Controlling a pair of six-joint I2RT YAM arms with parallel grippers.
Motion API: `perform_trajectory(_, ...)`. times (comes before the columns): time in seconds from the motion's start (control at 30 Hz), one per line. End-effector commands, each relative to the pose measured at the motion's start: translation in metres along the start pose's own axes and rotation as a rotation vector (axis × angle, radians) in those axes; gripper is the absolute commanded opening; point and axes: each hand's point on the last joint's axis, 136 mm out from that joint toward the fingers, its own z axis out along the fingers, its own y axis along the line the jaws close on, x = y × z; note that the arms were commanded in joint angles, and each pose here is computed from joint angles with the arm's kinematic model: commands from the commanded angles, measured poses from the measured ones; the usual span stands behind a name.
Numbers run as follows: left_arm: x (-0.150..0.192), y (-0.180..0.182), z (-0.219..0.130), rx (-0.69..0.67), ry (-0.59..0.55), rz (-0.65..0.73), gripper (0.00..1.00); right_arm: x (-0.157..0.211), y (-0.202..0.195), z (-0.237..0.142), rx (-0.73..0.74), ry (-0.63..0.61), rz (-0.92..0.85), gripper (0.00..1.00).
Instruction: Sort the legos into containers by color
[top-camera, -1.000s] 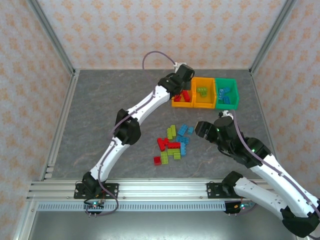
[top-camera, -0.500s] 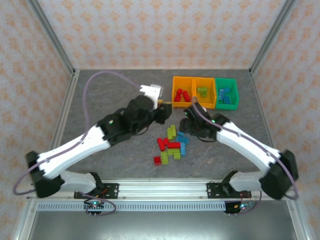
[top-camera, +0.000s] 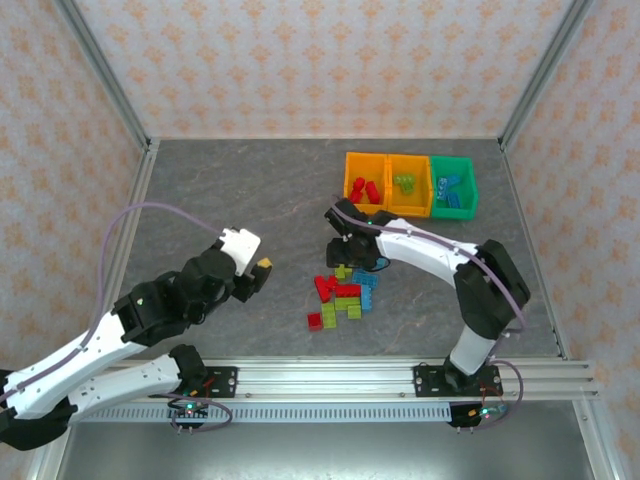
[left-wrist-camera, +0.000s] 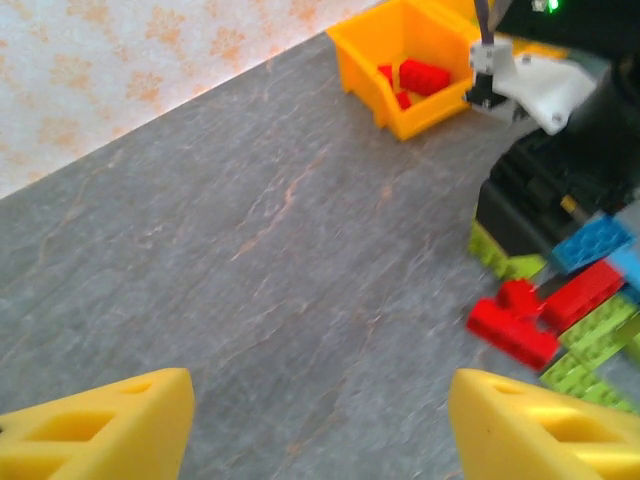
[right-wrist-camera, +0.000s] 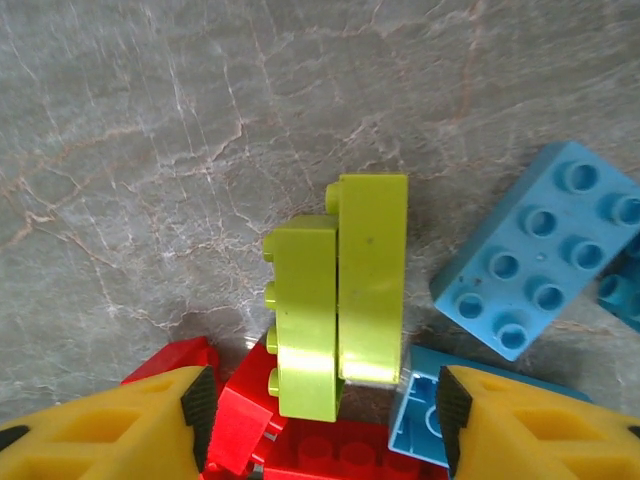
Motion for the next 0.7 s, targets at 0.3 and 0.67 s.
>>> perform_trajectory(0.3,0.032,0.017,0.015,-0.099,0.081,0.078,0.85,-0.016,0.005,0.04,0.087,0.032,-0.054,0.6)
perform_trajectory(0.67,0.032,0.023,0.019,-0.083,0.081,0.007,0.86,-0.025,-0.006,0.012,0.12,-0.07,-0.038,0.32)
